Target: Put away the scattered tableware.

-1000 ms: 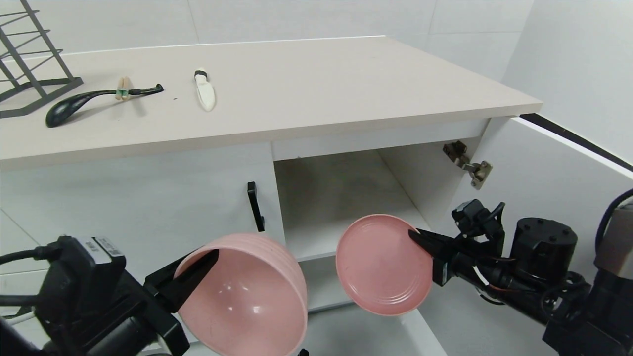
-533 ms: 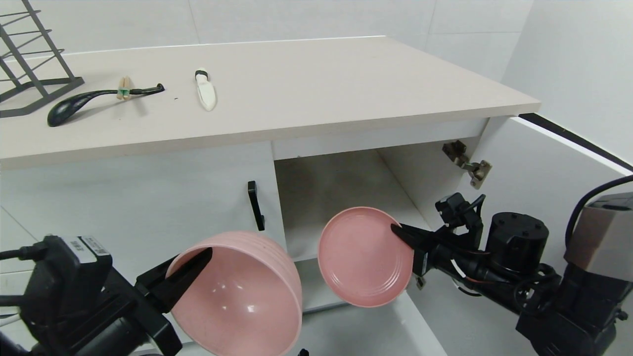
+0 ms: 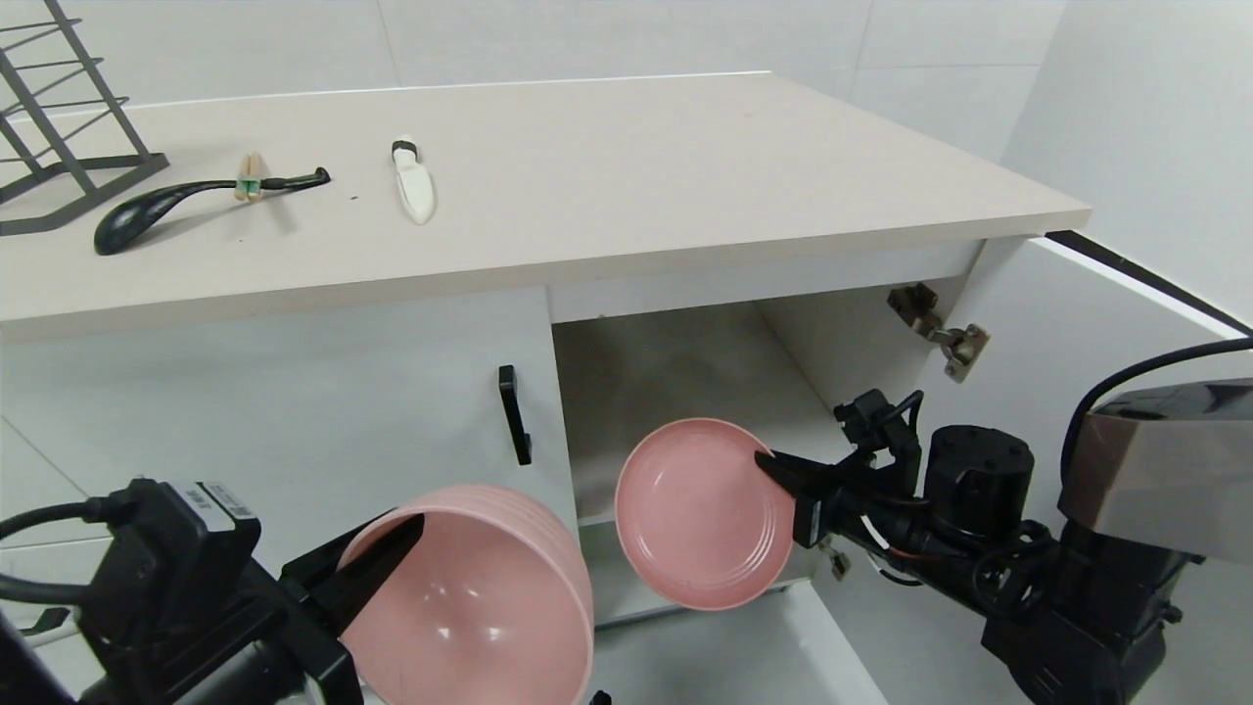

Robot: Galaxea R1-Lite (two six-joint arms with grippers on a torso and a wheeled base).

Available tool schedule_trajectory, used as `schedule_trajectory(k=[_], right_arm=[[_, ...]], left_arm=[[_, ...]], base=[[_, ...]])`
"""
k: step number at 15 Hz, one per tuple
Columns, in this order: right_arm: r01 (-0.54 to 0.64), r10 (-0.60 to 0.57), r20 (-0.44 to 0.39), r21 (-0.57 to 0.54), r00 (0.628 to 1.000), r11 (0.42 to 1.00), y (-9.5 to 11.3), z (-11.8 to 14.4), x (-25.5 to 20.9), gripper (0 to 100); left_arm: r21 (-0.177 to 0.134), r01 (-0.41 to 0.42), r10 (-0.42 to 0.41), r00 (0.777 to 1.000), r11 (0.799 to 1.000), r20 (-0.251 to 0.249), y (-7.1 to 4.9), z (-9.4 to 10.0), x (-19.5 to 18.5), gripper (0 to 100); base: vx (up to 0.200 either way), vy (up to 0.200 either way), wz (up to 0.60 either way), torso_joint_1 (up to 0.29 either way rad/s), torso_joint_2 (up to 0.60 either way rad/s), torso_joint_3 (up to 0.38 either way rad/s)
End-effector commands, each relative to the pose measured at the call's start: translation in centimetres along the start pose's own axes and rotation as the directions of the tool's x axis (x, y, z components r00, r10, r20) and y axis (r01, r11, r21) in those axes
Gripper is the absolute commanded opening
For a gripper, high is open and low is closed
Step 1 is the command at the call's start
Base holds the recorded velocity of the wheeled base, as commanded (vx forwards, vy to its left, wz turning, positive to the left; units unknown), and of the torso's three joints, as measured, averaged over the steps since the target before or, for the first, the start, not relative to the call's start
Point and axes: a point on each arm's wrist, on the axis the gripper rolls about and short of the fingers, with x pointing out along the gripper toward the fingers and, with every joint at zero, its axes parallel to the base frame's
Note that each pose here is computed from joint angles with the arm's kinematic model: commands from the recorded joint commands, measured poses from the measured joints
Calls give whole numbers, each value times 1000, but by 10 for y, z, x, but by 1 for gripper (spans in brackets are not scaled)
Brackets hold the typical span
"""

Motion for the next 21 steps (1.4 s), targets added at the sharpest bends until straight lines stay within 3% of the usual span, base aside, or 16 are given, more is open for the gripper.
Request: schedule_trajectory(k=[1, 4, 10, 13, 21], right_arm=[[0, 0, 0, 0, 1000, 1000, -1, 0, 0, 0], [11, -11, 0, 3, 1000, 1000, -4, 0, -1, 0], [47, -47, 32, 6, 998, 999, -17, 5, 2, 0], [83, -84, 28, 18, 996, 996, -31, 1, 6, 0], [77, -78, 48, 15, 996, 997, -33, 0, 18, 0]], left_arm=[[2, 3, -3, 1000, 1000, 1, 0, 0, 0, 0], [8, 5, -5, 1000, 1000, -3, -1, 0, 1, 0], [13, -1, 2, 1000, 1000, -16, 0, -2, 1, 0], [-13, 8, -8, 1000, 1000, 23, 0, 3, -4, 0], [-4, 20, -20, 999, 1000, 29, -2, 4, -6, 0]], base=[[0, 0, 0, 0, 0, 0], [0, 200, 0, 1, 4, 1], [33, -33, 0, 0, 0, 0], [133, -133, 0, 0, 3, 3], [0, 0, 0, 0, 0, 0]])
